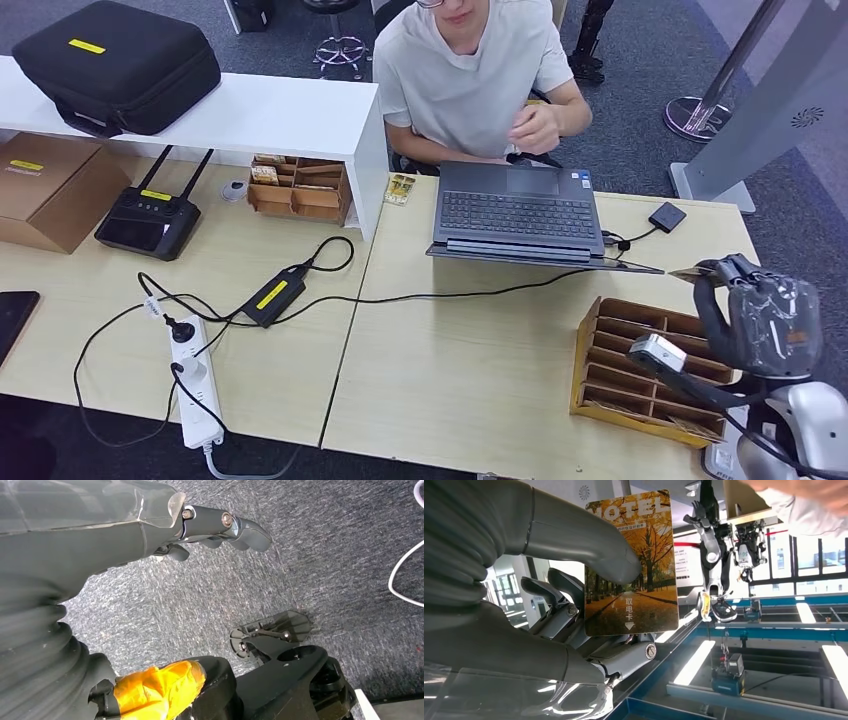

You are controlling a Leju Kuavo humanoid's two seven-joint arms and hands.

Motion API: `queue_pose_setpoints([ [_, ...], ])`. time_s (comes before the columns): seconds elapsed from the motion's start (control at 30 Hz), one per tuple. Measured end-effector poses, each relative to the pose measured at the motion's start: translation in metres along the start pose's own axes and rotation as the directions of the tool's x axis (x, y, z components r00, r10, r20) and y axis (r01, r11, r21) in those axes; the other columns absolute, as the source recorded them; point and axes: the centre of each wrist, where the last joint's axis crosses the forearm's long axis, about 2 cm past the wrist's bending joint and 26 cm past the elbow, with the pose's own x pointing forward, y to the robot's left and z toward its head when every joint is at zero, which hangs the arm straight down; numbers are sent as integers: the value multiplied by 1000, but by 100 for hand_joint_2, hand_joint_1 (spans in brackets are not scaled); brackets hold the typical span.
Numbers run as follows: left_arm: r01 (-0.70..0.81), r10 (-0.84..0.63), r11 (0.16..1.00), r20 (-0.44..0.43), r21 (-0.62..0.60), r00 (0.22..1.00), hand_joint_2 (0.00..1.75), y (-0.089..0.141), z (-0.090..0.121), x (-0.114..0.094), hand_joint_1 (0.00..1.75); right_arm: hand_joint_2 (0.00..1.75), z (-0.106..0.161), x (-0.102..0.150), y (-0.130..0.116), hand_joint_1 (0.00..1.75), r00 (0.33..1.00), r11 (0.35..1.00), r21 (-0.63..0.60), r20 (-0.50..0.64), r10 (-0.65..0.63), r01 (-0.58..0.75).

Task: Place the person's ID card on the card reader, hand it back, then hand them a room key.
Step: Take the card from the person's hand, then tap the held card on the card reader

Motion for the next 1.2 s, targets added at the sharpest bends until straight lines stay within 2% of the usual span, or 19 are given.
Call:
queue_pose_setpoints([
  [0.37,-9,9,1000,9,1,1000,175,0,0,-2,0,175,39,6,-9,175,1000,1000,-24,2,13,-13],
  [0.9,-63,63,998,4,17,998,175,-2,1,-4,0,175,110,-42,-55,175,978,989,2,-145,149,-150],
  [1.2,-87,87,996,2,24,996,175,-4,1,-4,0,175,138,-50,-64,175,959,985,32,-225,173,-171],
])
